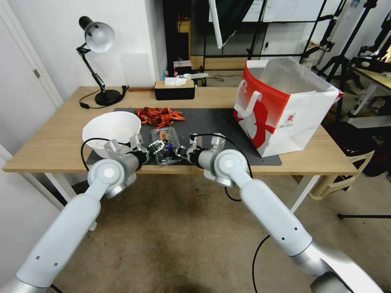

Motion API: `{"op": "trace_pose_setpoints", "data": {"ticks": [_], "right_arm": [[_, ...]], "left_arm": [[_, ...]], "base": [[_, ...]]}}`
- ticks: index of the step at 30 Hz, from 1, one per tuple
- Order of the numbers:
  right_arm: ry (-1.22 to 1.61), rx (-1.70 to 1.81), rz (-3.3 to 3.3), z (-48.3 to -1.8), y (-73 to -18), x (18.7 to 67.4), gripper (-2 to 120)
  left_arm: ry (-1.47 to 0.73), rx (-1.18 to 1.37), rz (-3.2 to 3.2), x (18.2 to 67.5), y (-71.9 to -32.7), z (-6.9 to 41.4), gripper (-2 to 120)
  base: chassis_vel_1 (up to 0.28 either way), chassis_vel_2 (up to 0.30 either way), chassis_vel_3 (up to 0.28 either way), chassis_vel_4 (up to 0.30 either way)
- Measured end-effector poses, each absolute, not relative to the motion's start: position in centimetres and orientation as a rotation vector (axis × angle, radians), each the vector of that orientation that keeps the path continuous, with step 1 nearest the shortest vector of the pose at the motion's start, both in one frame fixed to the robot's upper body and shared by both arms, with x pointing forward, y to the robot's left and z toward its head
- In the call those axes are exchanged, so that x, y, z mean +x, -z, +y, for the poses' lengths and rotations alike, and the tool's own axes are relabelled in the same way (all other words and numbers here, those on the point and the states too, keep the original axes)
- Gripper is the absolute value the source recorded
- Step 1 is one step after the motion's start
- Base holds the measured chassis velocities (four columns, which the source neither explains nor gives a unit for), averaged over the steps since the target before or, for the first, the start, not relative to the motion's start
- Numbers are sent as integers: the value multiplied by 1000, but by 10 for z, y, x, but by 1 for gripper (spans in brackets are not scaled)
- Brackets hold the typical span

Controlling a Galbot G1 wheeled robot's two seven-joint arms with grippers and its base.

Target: Close the takeout container lid, then place the container into the takeout bag.

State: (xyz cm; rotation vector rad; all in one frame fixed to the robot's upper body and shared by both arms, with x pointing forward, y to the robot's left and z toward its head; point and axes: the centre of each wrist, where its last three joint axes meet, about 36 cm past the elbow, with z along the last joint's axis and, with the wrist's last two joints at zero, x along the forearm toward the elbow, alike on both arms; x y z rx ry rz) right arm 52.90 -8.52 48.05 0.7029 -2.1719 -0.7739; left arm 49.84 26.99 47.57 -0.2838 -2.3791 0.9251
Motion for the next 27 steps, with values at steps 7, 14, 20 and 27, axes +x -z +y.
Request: {"op": "trace_pose_setpoints", "data": {"ticks": [7, 14, 20, 27], "right_arm": [[770, 708, -2172, -84, -481, 528, 0], [766, 712, -2171, -84, -481, 526, 0], [765, 712, -2172, -84, -481, 525, 0], [764, 717, -2179, -89, -483, 522, 0]], "left_arm": [[-937, -266, -2378, 500, -475, 269, 21], [-944, -256, -2382, 502, -473, 270, 0], [-945, -256, -2382, 502, -473, 270, 0], [-950, -257, -2383, 502, -473, 269, 0]], "base": [[0, 0, 0, 0], [0, 0, 0, 0], [0, 0, 0, 0], [0, 0, 0, 0]]}}
